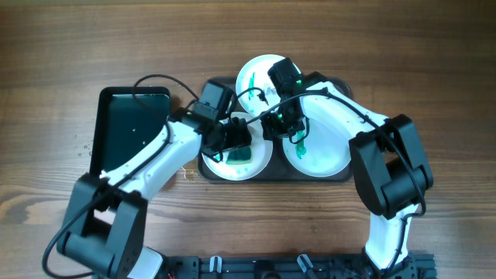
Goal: Clean dirty plates on tray and stack at the side
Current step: 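Hold the plate with the right gripper and scrub it with the sponge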
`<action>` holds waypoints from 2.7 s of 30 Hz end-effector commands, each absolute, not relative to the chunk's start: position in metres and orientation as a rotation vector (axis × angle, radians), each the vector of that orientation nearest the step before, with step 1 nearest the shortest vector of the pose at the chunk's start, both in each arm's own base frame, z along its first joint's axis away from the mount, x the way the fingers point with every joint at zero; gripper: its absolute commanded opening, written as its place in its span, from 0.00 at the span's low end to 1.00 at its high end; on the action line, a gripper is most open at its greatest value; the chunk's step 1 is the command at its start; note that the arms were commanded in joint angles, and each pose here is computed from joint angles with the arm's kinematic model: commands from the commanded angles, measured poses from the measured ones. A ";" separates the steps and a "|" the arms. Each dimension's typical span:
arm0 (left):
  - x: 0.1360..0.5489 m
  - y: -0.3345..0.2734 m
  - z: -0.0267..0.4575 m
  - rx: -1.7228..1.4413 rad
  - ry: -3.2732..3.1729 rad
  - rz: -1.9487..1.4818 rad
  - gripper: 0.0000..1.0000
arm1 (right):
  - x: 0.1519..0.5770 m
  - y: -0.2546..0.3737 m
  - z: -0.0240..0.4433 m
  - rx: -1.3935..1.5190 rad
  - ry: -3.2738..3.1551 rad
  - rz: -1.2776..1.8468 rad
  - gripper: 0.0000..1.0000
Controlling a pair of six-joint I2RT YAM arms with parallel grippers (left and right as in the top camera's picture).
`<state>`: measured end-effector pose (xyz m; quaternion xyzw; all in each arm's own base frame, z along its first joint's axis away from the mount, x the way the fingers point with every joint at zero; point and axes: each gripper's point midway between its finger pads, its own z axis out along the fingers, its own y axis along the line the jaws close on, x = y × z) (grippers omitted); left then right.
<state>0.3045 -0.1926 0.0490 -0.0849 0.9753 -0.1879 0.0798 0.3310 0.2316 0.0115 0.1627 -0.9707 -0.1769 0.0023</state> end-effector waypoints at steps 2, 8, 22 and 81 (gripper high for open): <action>0.296 -0.196 0.023 -0.173 2.988 -0.546 0.63 | 0.327 0.234 0.005 0.481 -3.021 -0.583 0.20; 0.303 -0.199 0.016 -0.146 2.973 -0.544 0.58 | 0.327 0.234 0.005 0.482 -3.019 -0.581 0.18; 0.301 -0.168 -0.005 -0.193 3.004 -0.274 0.33 | 0.327 0.234 0.005 0.493 -3.019 -0.582 0.19; 0.285 -0.094 -0.023 -0.497 2.920 0.055 0.04 | 0.331 0.229 0.005 0.479 -3.032 -0.568 0.04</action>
